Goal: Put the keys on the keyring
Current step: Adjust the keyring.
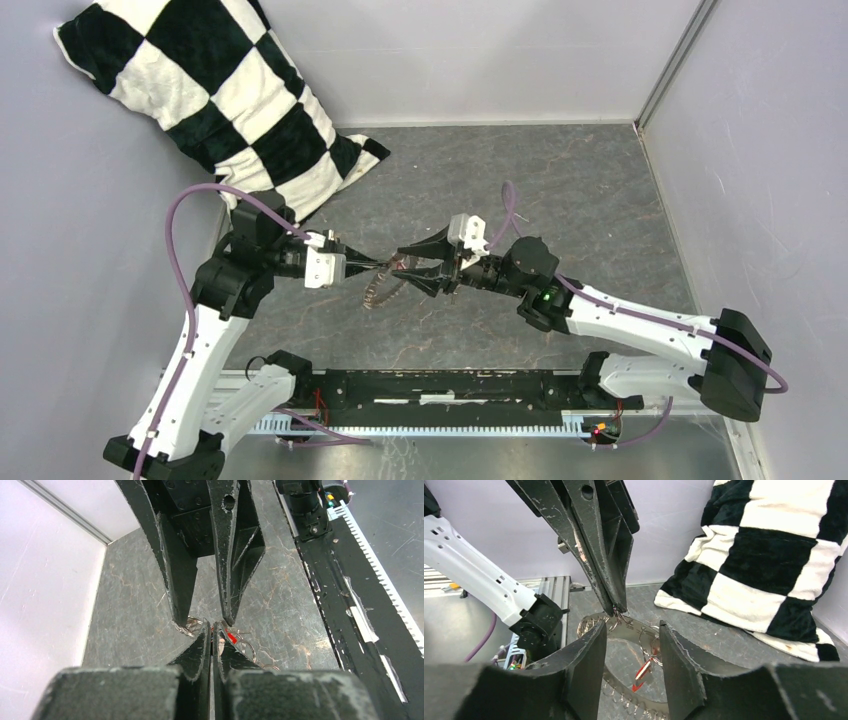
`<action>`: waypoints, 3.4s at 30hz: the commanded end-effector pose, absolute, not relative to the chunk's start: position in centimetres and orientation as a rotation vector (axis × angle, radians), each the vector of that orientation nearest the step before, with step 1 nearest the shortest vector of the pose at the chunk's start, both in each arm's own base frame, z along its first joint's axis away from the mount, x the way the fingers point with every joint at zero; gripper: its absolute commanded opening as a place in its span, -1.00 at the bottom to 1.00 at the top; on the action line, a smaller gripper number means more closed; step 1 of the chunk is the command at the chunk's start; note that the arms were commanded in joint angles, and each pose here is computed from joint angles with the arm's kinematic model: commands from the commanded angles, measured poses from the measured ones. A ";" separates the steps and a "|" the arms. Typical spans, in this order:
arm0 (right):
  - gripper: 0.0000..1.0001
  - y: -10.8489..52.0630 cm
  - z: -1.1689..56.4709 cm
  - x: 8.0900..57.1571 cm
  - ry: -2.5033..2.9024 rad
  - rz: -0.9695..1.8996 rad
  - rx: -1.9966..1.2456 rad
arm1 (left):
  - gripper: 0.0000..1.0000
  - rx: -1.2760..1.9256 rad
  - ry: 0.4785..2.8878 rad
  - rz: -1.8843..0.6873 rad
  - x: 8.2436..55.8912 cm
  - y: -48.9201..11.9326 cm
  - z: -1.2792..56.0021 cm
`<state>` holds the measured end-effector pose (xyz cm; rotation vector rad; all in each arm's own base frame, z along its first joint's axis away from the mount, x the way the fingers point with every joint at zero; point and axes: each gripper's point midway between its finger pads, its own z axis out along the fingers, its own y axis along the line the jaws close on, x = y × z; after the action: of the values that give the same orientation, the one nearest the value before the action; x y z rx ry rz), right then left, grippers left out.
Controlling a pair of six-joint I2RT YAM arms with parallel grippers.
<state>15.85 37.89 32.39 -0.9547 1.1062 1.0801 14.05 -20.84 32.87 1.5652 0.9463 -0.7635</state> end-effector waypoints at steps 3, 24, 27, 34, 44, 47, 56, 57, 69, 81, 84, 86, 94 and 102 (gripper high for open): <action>-0.15 37.0 36.3 14.6 0.980 1.089 -0.946 | -0.95 1.571 0.795 -0.778 12.7 -21.3 35.7; -0.44 38.1 36.7 13.9 0.959 1.107 -0.942 | -0.96 1.534 0.779 -0.803 12.6 -21.5 37.1; -0.43 38.3 36.5 14.2 0.972 1.101 -0.933 | -0.95 1.534 0.779 -0.808 12.4 -21.5 37.2; -0.44 38.1 36.9 14.6 0.977 1.088 -0.893 | -0.96 1.534 0.780 -0.821 12.2 -21.5 37.0; -0.27 37.5 37.7 15.2 0.970 1.054 -0.852 | -0.96 1.537 0.782 -0.833 12.1 -21.6 36.6; -0.26 37.4 38.1 15.1 0.962 1.059 -0.843 | -0.95 1.537 0.786 -0.836 12.2 -21.6 36.5; -0.29 37.9 38.8 15.0 0.947 1.064 -0.840 | -0.96 1.540 0.797 -0.835 12.5 -21.7 36.0; -0.30 38.0 38.7 15.0 0.949 1.063 -0.842 | -0.95 1.540 0.800 -0.832 12.6 -21.7 35.9; -0.42 39.2 37.1 15.2 0.997 1.013 -0.908 | -0.96 1.540 0.804 -0.829 12.5 -21.7 35.7; -0.43 38.4 35.2 15.6 1.039 0.938 -0.952 | -0.96 1.537 0.800 -0.833 12.3 -21.6 36.1; -0.22 38.3 35.0 15.9 1.049 0.906 -0.956 | -0.95 1.536 0.804 -0.838 12.2 -21.6 36.1; -0.14 38.0 34.9 16.1 1.051 0.884 -0.960 | -0.95 1.534 0.806 -0.837 12.2 -21.6 36.1; 0.00 38.2 36.1 15.3 1.026 0.951 -0.928 | -0.96 1.536 0.811 -0.833 12.3 -21.6 35.8; 0.29 37.4 36.7 15.3 1.039 0.974 -0.802 | -0.96 1.538 0.817 -0.826 12.6 -21.6 35.5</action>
<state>15.20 38.42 33.91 -0.9205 1.0842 0.9570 13.19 -21.50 34.94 1.5377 0.8561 -0.8083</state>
